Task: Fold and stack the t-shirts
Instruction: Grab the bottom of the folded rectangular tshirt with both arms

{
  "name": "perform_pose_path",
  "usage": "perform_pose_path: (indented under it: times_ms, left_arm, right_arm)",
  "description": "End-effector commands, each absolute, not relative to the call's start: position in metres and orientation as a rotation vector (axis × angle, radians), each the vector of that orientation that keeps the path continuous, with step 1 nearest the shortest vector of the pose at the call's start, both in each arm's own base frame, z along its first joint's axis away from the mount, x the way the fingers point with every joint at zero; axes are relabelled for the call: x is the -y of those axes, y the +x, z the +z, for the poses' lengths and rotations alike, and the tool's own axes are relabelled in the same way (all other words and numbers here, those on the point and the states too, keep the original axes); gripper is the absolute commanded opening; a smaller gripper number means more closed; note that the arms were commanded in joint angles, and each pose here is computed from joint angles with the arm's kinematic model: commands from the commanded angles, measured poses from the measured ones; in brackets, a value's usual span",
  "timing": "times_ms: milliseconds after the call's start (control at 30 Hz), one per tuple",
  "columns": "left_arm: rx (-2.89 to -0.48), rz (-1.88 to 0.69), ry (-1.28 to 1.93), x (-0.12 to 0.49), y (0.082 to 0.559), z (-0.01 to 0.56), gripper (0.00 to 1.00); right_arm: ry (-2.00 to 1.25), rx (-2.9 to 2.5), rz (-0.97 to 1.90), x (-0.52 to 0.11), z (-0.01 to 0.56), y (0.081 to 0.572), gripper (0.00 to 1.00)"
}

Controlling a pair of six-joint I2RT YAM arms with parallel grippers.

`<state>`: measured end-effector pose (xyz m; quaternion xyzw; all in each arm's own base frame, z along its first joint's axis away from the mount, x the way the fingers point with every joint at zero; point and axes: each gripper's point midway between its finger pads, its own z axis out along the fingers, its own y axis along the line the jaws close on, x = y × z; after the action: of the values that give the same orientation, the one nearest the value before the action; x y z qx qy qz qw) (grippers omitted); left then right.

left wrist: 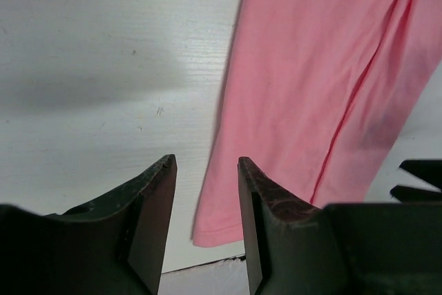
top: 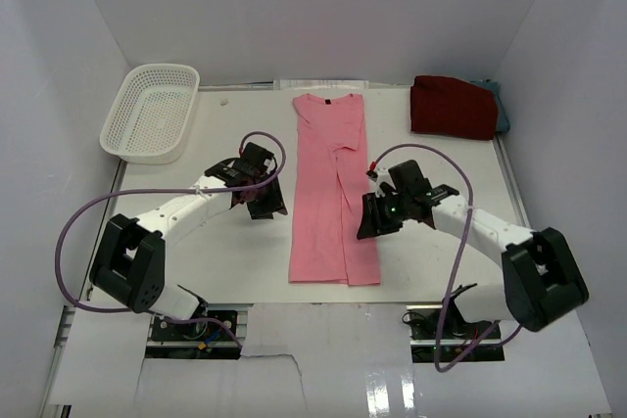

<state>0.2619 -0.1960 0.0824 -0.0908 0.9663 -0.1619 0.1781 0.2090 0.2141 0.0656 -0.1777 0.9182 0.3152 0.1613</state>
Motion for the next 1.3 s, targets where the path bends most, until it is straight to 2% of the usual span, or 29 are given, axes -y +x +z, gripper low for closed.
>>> perform_pose_path:
  times_ms: [0,233,533,800,1267]
  left_arm:
    - [-2.613,-0.537,-0.203,0.205,0.278,0.111,0.52]
    - [-2.582,-0.486,-0.158,0.211,0.306,0.12,0.52]
    - [-2.608,-0.465,-0.206,0.198,0.319,0.108,0.52]
    - [-2.612,-0.461,-0.219,0.19,0.32,0.105,0.52]
    - [-2.622,-0.464,-0.227,0.186,0.318,0.1,0.52]
  right_arm:
    - [-0.561,-2.514,0.825,-0.224,0.091,0.197,0.45]
    - [-0.658,-2.589,0.726,-0.241,0.092,0.146,0.43]
    - [-0.715,-2.724,0.542,-0.25,0.064,0.106,0.43]
    - [-0.722,-2.758,0.443,-0.25,0.05,0.1,0.37]
    - [-0.752,-2.764,0.474,-0.261,0.037,0.098,0.37]
